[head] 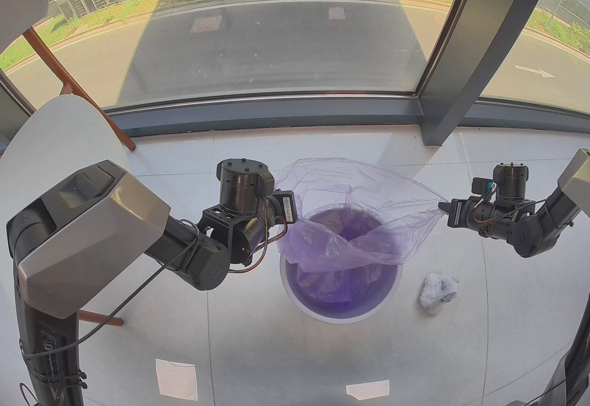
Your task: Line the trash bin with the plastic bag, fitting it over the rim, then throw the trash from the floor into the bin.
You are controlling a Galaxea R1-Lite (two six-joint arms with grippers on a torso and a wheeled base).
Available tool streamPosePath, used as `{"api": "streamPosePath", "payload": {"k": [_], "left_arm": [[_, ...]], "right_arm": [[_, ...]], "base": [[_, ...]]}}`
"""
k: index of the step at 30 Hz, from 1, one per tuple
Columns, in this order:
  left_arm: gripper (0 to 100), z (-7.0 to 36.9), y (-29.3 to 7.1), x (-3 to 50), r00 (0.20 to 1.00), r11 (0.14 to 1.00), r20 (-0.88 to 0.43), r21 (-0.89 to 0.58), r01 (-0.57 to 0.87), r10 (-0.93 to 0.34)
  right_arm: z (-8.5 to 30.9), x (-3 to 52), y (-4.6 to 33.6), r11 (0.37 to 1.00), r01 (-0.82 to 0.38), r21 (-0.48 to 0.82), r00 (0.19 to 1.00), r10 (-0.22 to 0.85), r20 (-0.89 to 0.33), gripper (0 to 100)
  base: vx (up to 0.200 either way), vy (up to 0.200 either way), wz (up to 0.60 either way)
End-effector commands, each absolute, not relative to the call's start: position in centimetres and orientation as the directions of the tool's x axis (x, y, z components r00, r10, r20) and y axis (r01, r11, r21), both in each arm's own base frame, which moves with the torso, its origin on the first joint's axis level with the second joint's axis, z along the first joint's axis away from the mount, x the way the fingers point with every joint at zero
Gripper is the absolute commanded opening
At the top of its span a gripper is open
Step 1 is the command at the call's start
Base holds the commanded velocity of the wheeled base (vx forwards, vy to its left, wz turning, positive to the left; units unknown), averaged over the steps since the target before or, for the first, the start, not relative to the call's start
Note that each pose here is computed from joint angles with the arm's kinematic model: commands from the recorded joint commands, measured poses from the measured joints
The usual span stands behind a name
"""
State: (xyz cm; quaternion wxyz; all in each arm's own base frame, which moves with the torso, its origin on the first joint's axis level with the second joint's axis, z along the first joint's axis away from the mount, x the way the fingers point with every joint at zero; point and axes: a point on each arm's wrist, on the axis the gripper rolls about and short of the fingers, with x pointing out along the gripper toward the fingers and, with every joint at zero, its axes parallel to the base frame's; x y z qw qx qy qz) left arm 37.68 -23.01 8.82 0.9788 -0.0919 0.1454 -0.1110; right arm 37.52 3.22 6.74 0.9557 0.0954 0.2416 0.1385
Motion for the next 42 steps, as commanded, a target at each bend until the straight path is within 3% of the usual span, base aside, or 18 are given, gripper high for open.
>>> {"api": "streamPosePath", "payload": {"k": [1,27,42], "left_arm": [[0,8.0,-22.9,38.1,0.934,0.965,-0.279,-0.201,0.171,-0.224],[0,3.4,-21.5,36.0,0.878,0.982,-0.442,-0.135,0.134,-0.181],[0,2.8,-19.8,36.4,0.875,0.985,-0.464,-0.151,0.079,-0.142]], "right_arm": [[5.3,37.9,3.2,0.944,-0.213,0.253,0.834,0.31,-0.456,0],[0.6,36.5,4.1,0.942,-0.208,0.262,0.759,0.325,-0.565,0],[-0.4,35.9,4.2,0.935,-0.238,0.263,0.795,0.343,-0.5,0]], "base": [[0.0,0.0,0.0],[0.0,0.0,0.0],[0.0,0.0,0.0]]}}
